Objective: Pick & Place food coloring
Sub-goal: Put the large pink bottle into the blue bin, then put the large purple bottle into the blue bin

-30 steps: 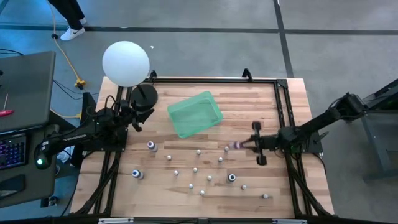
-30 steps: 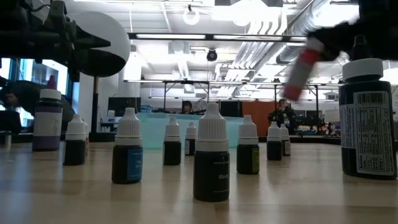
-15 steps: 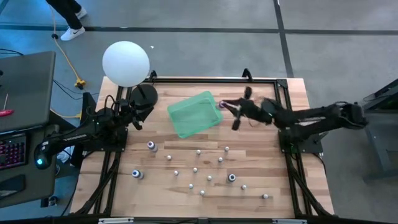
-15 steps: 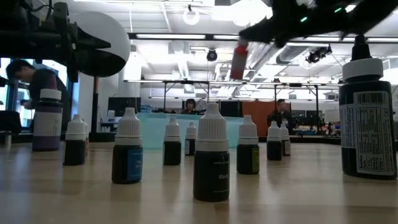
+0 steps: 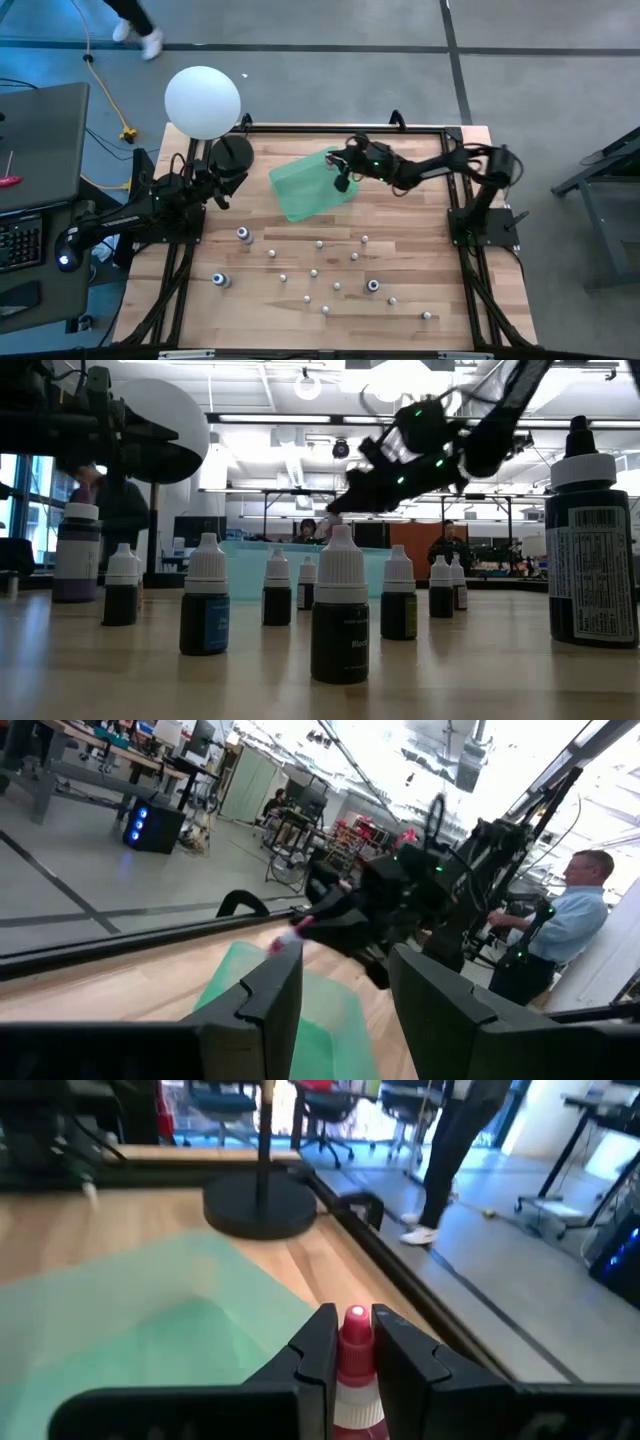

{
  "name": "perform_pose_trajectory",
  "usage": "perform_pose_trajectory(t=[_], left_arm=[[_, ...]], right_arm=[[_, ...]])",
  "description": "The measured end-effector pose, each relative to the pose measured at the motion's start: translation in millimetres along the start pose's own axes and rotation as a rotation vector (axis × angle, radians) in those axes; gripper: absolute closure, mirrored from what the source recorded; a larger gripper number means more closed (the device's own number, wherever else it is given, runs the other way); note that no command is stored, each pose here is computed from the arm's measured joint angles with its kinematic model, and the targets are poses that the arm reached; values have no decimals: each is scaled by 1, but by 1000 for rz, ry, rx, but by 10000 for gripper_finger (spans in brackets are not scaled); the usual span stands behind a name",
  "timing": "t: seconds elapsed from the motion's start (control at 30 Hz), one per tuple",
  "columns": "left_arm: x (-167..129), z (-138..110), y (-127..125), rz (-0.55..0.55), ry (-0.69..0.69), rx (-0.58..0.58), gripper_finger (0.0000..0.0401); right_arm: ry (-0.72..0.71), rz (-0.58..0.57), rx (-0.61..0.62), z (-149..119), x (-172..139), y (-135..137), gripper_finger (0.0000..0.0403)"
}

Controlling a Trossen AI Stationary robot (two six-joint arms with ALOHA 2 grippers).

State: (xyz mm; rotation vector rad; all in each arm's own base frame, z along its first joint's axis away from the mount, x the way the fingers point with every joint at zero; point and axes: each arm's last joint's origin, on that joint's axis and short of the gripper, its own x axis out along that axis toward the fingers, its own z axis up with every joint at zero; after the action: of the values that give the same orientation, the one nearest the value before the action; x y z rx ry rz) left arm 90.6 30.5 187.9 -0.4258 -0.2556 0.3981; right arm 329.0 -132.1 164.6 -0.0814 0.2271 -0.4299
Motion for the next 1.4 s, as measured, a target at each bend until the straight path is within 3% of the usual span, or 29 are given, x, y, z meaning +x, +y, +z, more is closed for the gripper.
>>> perform_pose_trajectory(t=[0.23, 0.67, 0.87, 1.1, 1.3, 1.4], left_arm=[[0, -4, 2, 20, 42, 7, 252], [0, -4, 2, 12, 46, 56, 252], [0, -2, -4, -148, 54, 124, 252], [-3, -5, -12, -455, 170, 145, 252], [-5, -17, -9, -499, 310, 234, 252], [-4, -19, -12, -624, 336, 267, 252]], right_arm=[[34, -5, 46, -15, 31, 1, 337], [19, -53, 3, -10, 32, 0, 285], [-26, -39, -33, 23, 16, 3, 269], [-1, 91, -154, 79, -37, 30, 268], [26, 196, -171, 101, -77, 53, 267], [35, 238, -184, 104, -87, 63, 267]])
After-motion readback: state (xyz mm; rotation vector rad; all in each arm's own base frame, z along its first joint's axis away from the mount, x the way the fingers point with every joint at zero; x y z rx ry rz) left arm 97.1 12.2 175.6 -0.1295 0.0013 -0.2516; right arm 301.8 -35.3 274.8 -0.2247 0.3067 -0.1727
